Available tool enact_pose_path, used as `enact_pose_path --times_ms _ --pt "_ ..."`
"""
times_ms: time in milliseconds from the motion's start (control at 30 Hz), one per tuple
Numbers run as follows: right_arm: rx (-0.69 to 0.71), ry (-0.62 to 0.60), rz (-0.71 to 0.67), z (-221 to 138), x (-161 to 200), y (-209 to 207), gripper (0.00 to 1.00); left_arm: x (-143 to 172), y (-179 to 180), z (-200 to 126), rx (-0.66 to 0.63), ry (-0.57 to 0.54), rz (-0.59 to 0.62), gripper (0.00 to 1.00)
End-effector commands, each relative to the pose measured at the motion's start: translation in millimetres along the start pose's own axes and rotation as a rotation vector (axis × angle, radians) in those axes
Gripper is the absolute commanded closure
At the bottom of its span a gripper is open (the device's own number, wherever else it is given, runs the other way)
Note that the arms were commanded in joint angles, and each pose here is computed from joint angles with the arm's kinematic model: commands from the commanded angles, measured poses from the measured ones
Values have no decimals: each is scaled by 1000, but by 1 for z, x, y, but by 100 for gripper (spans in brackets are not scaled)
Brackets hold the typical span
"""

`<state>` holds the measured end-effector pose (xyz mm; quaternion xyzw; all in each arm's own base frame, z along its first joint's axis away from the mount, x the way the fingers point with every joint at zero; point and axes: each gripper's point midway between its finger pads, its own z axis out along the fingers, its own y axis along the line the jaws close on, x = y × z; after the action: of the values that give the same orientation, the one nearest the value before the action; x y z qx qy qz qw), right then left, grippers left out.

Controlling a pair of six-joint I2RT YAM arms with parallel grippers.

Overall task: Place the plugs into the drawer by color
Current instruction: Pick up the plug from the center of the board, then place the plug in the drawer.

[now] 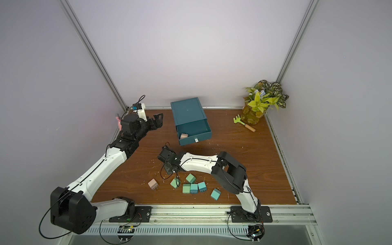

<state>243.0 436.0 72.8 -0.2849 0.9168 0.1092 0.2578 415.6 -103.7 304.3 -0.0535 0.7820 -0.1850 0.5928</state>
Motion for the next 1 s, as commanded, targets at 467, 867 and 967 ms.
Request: enact_pose_path --times_ms 467,867,967 --pt "101 -410 95 -198 -153 -114 57 -49 -67 32 120 -37 30 8" --pt "136 -301 134 -172 -159 -160 57 -6 -72 88 149 111 30 9" --pt "140 -265 142 -165 -149 -165 57 1 -70 89 145 123 34 9"
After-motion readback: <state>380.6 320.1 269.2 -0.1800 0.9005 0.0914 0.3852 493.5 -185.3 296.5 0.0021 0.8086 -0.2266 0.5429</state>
